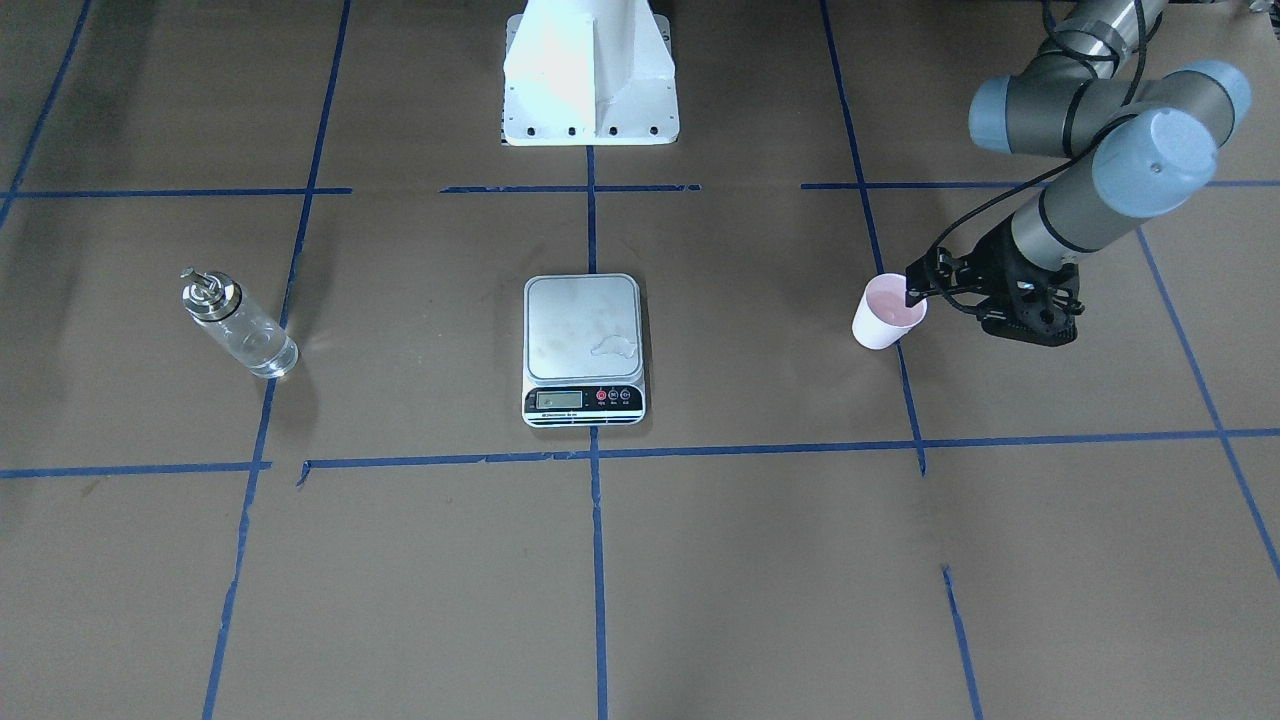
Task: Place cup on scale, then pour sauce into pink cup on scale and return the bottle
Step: 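Reach the left gripper down to the pink cup and grasp it, then carry the pink cup with the left gripper and lower it onto the scale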
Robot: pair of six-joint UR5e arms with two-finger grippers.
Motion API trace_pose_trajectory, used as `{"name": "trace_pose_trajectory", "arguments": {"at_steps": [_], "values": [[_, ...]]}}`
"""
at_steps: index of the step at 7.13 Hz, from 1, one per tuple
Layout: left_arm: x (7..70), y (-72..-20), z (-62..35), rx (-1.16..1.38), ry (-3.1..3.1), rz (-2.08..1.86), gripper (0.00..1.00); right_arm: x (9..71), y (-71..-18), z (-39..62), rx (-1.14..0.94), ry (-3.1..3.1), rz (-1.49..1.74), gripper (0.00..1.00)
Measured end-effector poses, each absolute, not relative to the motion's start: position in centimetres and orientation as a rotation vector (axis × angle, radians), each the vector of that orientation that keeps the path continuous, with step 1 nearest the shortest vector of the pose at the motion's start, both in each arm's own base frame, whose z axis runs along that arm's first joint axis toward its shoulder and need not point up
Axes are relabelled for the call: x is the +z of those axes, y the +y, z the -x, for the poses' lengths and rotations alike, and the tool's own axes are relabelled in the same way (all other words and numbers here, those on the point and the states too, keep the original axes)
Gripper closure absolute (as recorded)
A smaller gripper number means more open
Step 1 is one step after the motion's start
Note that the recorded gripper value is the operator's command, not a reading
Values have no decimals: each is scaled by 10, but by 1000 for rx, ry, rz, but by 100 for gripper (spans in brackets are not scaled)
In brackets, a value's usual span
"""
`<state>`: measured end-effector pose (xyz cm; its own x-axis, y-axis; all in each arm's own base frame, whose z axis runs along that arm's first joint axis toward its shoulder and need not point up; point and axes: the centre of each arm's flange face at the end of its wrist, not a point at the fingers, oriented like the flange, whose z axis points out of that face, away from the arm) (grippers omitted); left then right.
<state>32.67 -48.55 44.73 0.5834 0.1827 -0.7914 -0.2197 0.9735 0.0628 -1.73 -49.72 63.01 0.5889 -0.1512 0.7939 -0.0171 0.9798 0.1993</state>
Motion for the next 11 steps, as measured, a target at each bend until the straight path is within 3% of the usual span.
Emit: {"name": "trace_pose_trajectory", "arguments": {"at_steps": [1,5,8,11], "values": [[451,-483,-336,249,913,55,100,630,-497,18,-79,-940,-193,0],[424,-491,-341,194,937,61,100,630,-497,18,-80,-941,-192,0],[285,-532,-367,-128,1046,91,100,628,-496,20,-88,-976,-183,0],[178,-481,-482,-197,1076,48,100,629,-495,21,-90,-998,-171,0]]}}
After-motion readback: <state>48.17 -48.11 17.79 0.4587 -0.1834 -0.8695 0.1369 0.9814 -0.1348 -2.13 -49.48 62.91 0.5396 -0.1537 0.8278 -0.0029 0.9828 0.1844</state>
